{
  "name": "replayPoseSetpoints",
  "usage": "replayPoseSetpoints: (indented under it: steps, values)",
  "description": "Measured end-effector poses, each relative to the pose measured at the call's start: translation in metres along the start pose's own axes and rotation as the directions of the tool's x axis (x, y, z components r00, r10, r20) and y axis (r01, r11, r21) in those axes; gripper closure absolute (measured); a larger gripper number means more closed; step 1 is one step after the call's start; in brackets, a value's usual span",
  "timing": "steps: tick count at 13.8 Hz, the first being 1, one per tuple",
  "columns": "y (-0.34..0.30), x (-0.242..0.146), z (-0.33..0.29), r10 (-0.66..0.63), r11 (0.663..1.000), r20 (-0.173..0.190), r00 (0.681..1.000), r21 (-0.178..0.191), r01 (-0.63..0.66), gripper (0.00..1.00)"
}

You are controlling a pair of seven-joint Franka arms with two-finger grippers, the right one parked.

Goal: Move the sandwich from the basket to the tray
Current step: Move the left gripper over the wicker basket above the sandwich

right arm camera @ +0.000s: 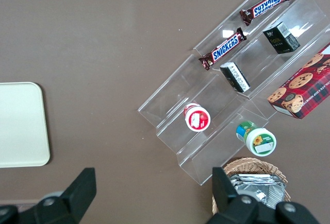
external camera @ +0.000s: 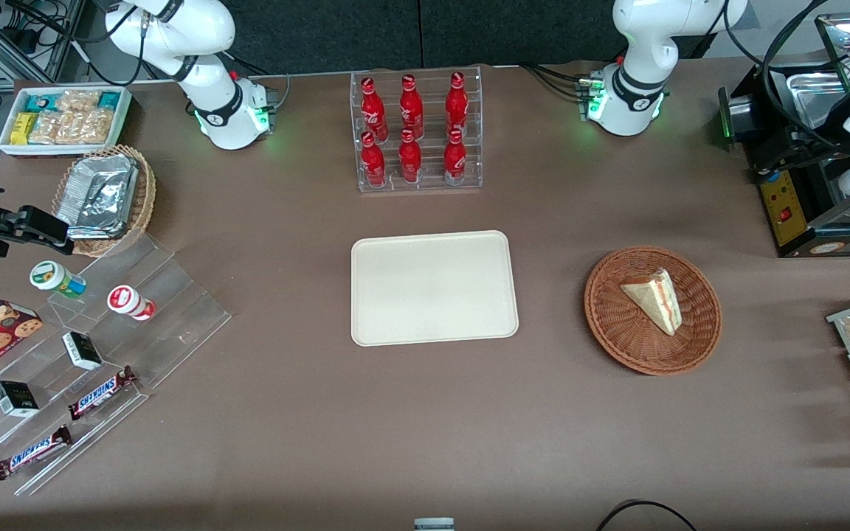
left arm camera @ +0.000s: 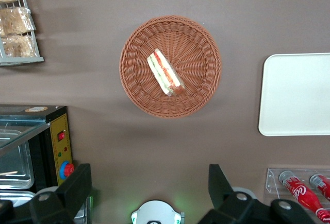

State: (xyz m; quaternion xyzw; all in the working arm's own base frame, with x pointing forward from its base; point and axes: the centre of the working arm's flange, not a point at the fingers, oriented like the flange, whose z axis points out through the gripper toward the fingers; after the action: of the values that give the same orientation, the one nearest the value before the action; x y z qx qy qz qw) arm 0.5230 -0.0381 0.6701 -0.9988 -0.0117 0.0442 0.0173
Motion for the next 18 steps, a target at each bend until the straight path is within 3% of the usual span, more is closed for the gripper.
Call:
replayPoseSetpoints:
  steps: [5,9,12,16,18]
  values:
    - [0.002,0.013,0.024,0.041,0.999,-0.003,0.999,-0.001,-0.041,0.0]
    - [0.003,0.029,0.085,0.065,0.998,0.069,0.996,-0.001,-0.065,0.0]
    - [-0.002,0.045,0.134,0.054,0.999,0.09,0.994,-0.004,-0.054,0.0]
    - [-0.012,0.064,0.189,-0.006,1.0,0.1,0.995,-0.004,0.006,0.0]
    - [-0.019,0.068,0.208,-0.058,0.998,0.082,0.995,-0.005,0.058,0.0]
